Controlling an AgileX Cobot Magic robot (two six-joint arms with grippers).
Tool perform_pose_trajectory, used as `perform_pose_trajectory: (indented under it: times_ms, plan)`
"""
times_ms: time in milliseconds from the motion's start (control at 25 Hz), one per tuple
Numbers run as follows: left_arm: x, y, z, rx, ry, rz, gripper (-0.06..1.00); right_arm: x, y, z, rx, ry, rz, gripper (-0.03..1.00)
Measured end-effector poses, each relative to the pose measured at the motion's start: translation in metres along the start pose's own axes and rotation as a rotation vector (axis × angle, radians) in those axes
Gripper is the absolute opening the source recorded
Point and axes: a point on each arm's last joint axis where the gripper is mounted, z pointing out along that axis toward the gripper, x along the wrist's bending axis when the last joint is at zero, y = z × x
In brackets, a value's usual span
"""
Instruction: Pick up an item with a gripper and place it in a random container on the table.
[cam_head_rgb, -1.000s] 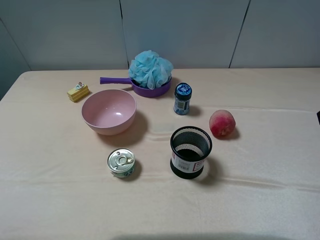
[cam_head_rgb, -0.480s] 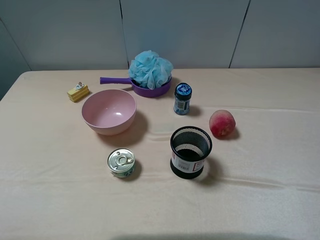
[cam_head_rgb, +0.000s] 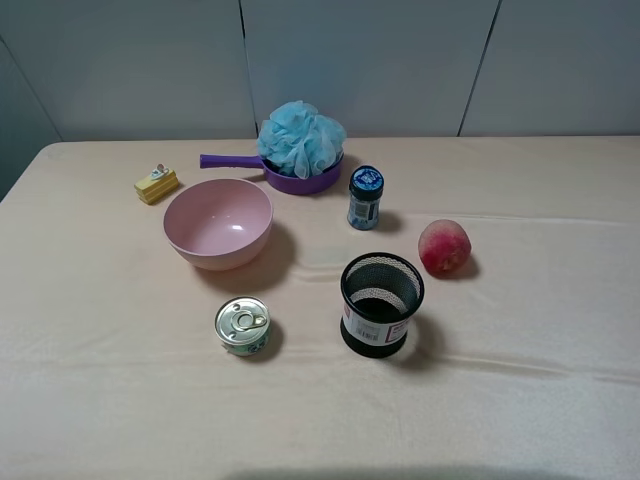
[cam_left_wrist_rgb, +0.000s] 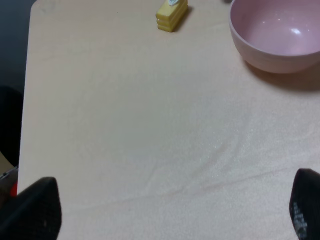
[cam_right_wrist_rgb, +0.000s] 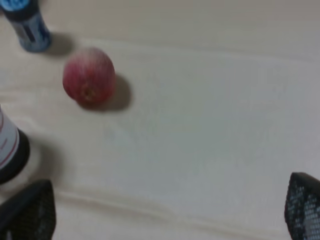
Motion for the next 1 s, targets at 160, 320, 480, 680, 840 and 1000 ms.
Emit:
perform_pose_trajectory:
  times_ms: [160, 320, 480, 680, 840, 1000]
  plan:
    - [0.0, 0.0, 0.0, 0.0, 0.0, 0.0, 0.92, 0.001, -0.007, -0.011, -0.076, -0.003, -0.013, 0.69]
    - [0.0, 0.0, 0.0, 0.0, 0.0, 0.0, 0.92, 0.002, -0.016, -0.018, -0.134, -0.005, -0.029, 0.69]
    - [0.0, 0.0, 0.0, 0.0, 0.0, 0.0, 0.92, 0.002, -0.021, -0.024, -0.175, -0.007, -0.034, 0.69]
    - [0.0, 0.0, 0.0, 0.0, 0.0, 0.0, 0.92, 0.002, -0.021, -0.024, -0.177, -0.007, -0.037, 0.69]
    - [0.0, 0.0, 0.0, 0.0, 0.0, 0.0, 0.92, 0.002, -0.021, -0.024, -0.176, -0.007, -0.037, 0.69]
    - [0.0, 0.0, 0.0, 0.0, 0.0, 0.0, 0.92, 0.002, -0.021, -0.024, -0.176, -0.007, -0.034, 0.69]
